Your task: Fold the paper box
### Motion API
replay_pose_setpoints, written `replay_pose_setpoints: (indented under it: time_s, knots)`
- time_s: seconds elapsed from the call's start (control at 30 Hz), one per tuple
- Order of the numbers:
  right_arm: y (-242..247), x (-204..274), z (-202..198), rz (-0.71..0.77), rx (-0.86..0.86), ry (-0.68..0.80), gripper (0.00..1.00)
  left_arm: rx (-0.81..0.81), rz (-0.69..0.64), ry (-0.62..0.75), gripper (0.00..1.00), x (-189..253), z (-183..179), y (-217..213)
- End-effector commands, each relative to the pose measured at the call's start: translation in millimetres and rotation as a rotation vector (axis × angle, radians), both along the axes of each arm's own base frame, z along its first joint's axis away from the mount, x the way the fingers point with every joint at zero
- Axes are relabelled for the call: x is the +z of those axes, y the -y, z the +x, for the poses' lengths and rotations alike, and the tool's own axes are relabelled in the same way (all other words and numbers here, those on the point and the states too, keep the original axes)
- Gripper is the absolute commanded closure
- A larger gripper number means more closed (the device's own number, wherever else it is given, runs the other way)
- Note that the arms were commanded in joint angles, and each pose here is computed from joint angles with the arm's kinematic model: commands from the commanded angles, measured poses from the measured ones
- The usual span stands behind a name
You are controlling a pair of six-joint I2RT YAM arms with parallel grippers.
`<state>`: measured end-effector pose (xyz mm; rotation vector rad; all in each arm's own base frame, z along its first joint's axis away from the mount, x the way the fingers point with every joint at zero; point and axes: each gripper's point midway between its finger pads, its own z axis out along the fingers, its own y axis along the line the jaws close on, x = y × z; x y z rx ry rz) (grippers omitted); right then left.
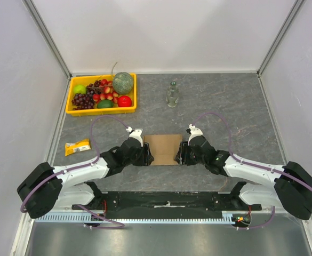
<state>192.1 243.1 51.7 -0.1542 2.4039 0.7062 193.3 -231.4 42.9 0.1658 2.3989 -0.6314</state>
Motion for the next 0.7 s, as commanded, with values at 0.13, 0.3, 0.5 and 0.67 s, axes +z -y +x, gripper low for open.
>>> replay_pose_setpoints:
  time_s: [0.13,0.3,0.5,0.67]
  knots:
    - [5.3,20.1,14.1,-0.016,-0.039,0.080,0.38,-0.008,0.004,0.057,0.41,5.2,8.0,2.1]
    - [21.2,43.7,31.2,-0.093,-0.086,0.178,0.29,-0.006,0.014,0.058,0.41,3.9,8.2,0.5]
    - [23.3,76.1,51.9,-0.116,-0.109,0.285,0.30,-0.005,0.020,0.057,0.41,3.1,8.1,-0.6]
    - [15.0,63.2,45.6,-0.134,-0.055,0.220,0.33,-0.003,0.021,0.060,0.41,4.6,8.2,-1.3]
